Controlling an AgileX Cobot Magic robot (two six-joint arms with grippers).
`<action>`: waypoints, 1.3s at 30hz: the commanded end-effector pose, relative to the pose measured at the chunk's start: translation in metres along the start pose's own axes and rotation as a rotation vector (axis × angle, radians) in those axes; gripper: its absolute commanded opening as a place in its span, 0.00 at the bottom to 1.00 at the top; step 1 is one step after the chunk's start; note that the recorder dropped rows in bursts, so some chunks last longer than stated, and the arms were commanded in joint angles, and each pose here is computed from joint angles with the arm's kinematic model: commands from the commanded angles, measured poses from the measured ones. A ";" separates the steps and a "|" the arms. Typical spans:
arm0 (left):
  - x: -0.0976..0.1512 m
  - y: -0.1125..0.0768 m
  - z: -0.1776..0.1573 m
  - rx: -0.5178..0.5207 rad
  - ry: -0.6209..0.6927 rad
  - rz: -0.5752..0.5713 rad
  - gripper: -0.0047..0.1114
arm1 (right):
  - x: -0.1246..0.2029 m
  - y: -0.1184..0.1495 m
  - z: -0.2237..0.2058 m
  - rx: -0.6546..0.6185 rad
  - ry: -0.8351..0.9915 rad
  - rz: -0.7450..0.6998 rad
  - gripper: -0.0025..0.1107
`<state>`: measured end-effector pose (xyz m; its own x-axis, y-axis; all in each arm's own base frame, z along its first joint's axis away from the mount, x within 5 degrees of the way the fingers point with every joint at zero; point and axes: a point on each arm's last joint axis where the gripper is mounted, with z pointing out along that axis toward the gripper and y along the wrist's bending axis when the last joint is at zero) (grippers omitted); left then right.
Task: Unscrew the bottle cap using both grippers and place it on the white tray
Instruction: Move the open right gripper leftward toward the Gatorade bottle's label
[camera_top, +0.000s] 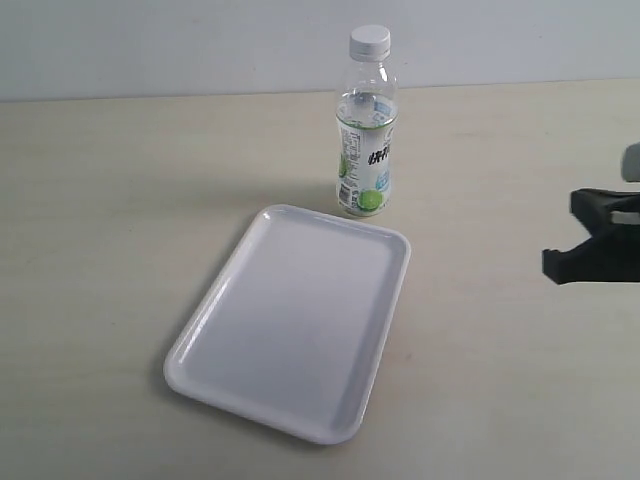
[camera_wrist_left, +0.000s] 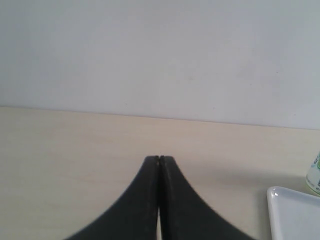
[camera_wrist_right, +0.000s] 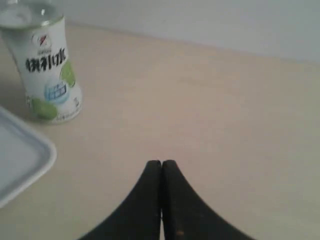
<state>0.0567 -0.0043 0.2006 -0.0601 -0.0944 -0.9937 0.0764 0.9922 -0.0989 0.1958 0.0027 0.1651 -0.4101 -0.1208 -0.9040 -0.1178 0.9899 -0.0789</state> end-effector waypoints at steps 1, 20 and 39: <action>-0.001 0.000 0.000 -0.001 -0.012 0.006 0.04 | 0.005 0.005 0.041 -0.110 0.084 -0.066 0.02; -0.001 0.000 0.000 -0.001 -0.012 0.006 0.04 | 0.007 0.040 0.102 -0.557 -0.212 -0.230 0.02; -0.001 0.000 0.000 -0.001 -0.012 0.006 0.04 | -0.007 0.029 0.119 -0.456 -0.215 -0.143 0.56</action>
<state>0.0567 -0.0043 0.2006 -0.0601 -0.0944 -0.9937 0.0764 0.9922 -0.0989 0.3004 0.0397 0.1158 -0.2001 -0.2120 -0.9566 -0.5618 0.8247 -0.0653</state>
